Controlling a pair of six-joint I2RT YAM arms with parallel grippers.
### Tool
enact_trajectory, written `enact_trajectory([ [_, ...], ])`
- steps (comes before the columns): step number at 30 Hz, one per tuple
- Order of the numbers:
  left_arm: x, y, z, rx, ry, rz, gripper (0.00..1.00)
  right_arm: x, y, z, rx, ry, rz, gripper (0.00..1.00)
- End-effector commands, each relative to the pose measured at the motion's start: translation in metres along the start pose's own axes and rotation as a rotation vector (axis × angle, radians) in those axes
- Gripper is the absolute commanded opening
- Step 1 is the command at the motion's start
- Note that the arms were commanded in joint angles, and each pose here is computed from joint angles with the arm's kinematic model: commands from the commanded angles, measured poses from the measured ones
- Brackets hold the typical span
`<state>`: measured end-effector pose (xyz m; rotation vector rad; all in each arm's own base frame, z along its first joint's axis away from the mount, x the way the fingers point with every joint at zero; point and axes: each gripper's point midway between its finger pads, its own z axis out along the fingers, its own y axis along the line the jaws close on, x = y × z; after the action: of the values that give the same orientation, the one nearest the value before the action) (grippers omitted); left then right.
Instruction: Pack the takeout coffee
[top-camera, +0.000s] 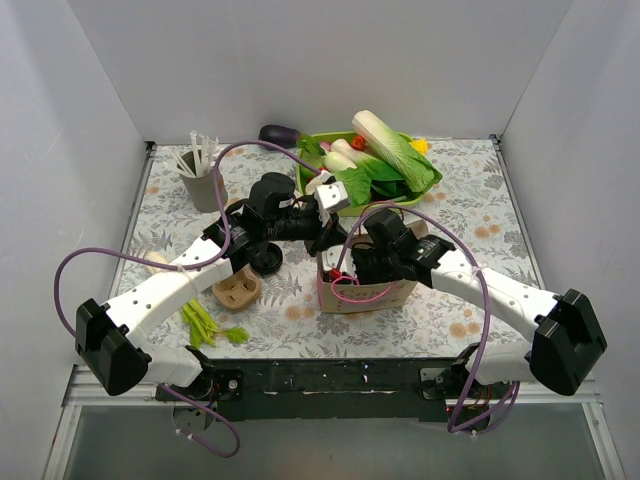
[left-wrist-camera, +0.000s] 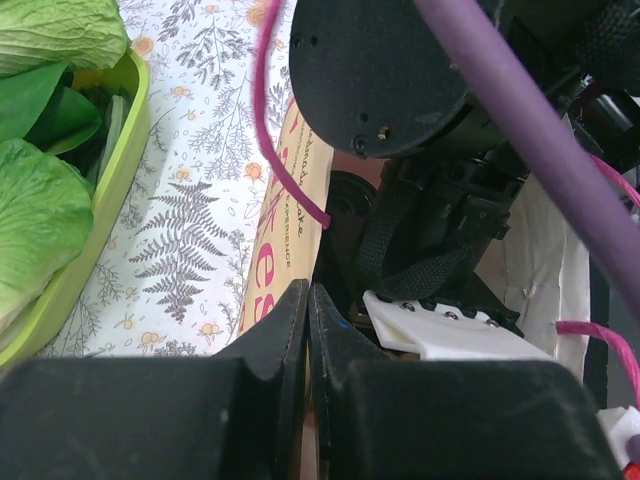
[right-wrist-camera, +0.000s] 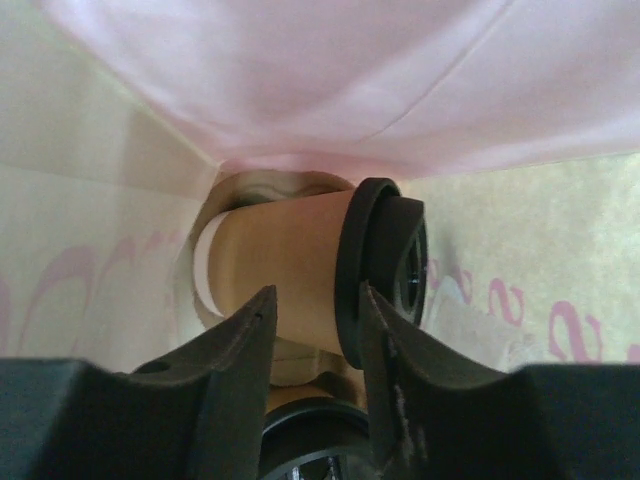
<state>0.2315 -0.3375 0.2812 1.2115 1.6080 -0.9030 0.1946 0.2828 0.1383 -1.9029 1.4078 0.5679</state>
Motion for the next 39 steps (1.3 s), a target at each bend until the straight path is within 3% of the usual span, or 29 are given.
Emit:
enact_trajectory([
  [1, -0.011, 0.000, -0.005, -0.013, -0.016, 0.020, 0.00, 0.015, 0.007, 0.007, -0.048, 0.053, -0.015, 0.37],
  [7, -0.008, 0.007, -0.004, -0.045, -0.009, 0.036, 0.00, -0.017, -0.014, -0.024, 0.083, -0.021, -0.134, 0.17],
  [13, -0.005, 0.022, 0.001, -0.104, 0.010, 0.051, 0.00, -0.082, -0.032, -0.098, 0.278, -0.155, -0.321, 0.07],
  [18, -0.005, 0.036, 0.006, -0.145, 0.015, 0.071, 0.00, -0.104, -0.032, -0.145, 0.357, -0.162, -0.316, 0.05],
  [27, -0.022, 0.058, 0.007, -0.235, -0.028, 0.076, 0.00, -0.119, -0.062, -0.237, 0.656, -0.039, -0.290, 0.03],
  [39, -0.037, 0.072, 0.009, -0.252, -0.036, 0.121, 0.00, -0.063, -0.072, -0.340, 1.064, 0.265, -0.163, 0.01],
])
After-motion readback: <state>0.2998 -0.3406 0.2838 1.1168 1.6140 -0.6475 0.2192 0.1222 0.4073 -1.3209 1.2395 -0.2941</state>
